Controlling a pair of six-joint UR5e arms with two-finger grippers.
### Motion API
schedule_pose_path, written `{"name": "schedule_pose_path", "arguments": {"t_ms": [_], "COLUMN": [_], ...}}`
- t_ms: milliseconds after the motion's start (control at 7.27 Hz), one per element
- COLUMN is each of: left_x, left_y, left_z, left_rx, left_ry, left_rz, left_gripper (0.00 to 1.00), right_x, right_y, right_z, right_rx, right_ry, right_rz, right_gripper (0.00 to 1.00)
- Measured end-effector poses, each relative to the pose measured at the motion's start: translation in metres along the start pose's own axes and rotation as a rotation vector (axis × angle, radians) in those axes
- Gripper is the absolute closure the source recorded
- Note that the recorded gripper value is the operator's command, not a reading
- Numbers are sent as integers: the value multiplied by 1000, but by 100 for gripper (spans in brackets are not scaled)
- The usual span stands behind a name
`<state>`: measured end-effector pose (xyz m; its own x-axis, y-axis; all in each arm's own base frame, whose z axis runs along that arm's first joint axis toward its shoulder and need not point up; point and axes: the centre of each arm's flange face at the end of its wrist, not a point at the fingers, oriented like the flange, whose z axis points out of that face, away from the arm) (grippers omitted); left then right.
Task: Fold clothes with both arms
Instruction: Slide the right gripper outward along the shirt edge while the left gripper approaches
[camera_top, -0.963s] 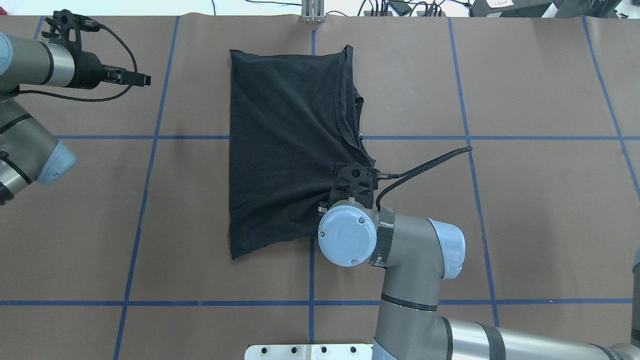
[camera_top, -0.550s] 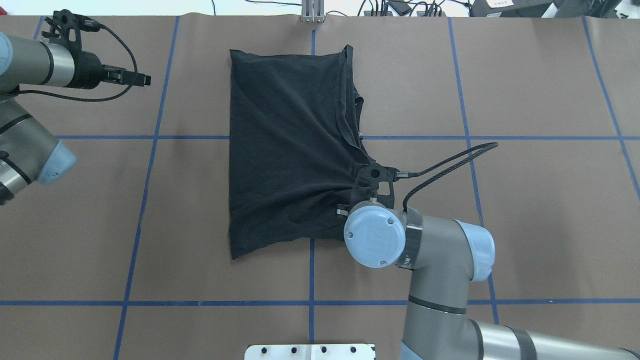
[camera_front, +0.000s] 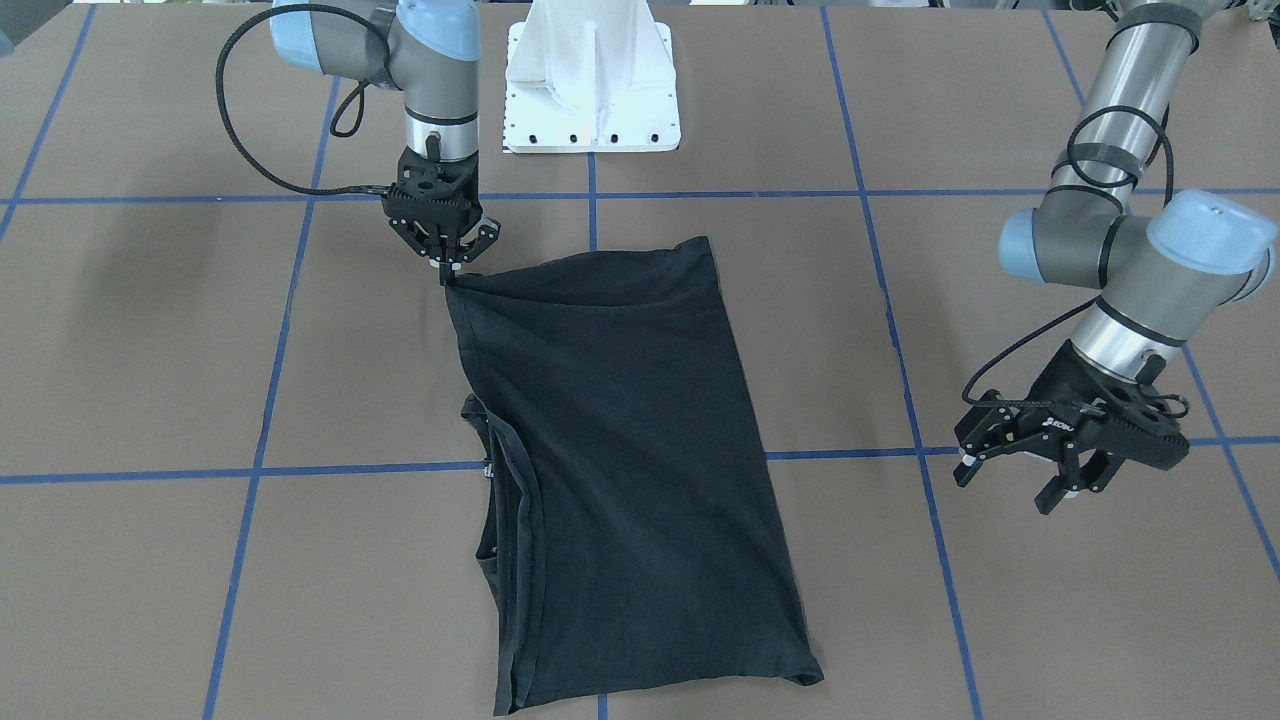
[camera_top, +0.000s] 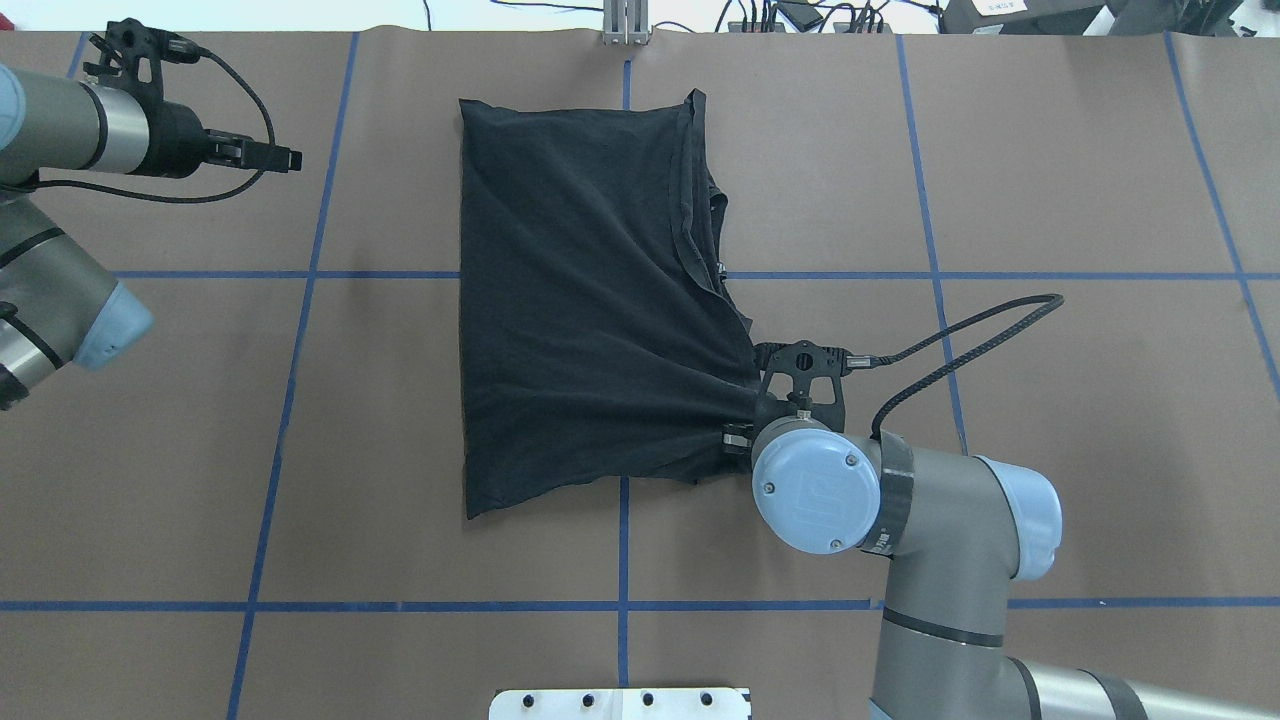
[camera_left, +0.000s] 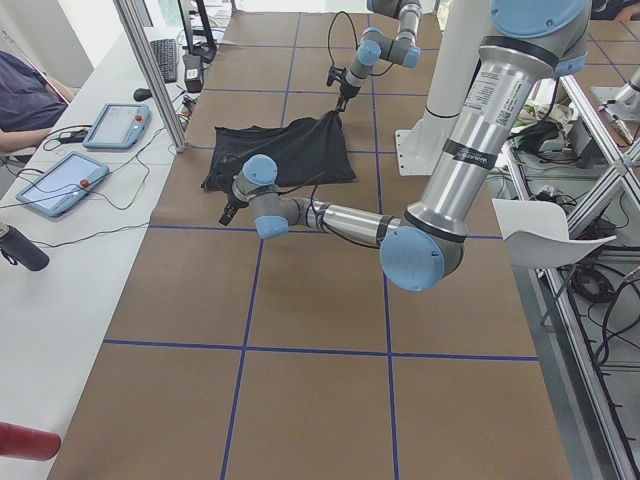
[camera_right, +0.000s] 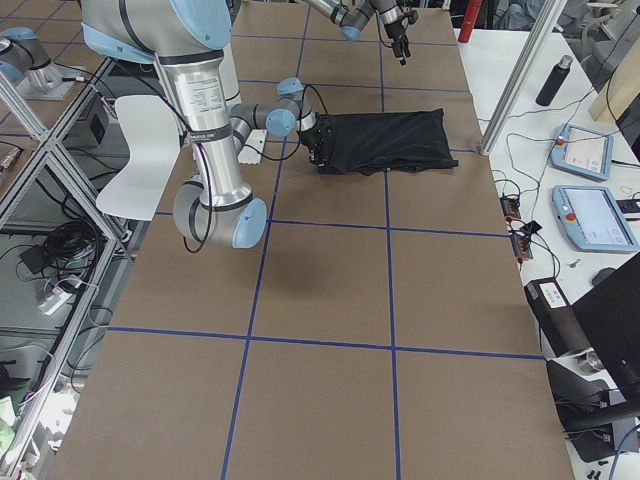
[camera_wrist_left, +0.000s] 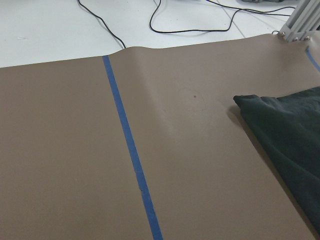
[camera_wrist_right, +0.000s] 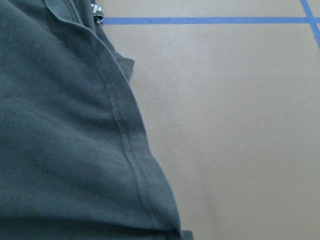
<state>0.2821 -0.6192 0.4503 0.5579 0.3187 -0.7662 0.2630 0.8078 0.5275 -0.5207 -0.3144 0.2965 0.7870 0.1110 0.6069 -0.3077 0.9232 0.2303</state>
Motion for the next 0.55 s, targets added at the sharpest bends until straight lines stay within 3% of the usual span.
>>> {"name": "schedule_pose_path", "arguments": {"t_ms": [550], "left_x": [37], "left_y": [-8], "left_z": [-16], "left_rx": [14], "left_ry": [53], "left_rz": [-54], "left_gripper": [0], "right_x": [-11], "right_y": [-44], "right_z": [-30], "right_rx": [26], "right_ry": [-62], "right_rz": [-8], "right_gripper": [0]}}
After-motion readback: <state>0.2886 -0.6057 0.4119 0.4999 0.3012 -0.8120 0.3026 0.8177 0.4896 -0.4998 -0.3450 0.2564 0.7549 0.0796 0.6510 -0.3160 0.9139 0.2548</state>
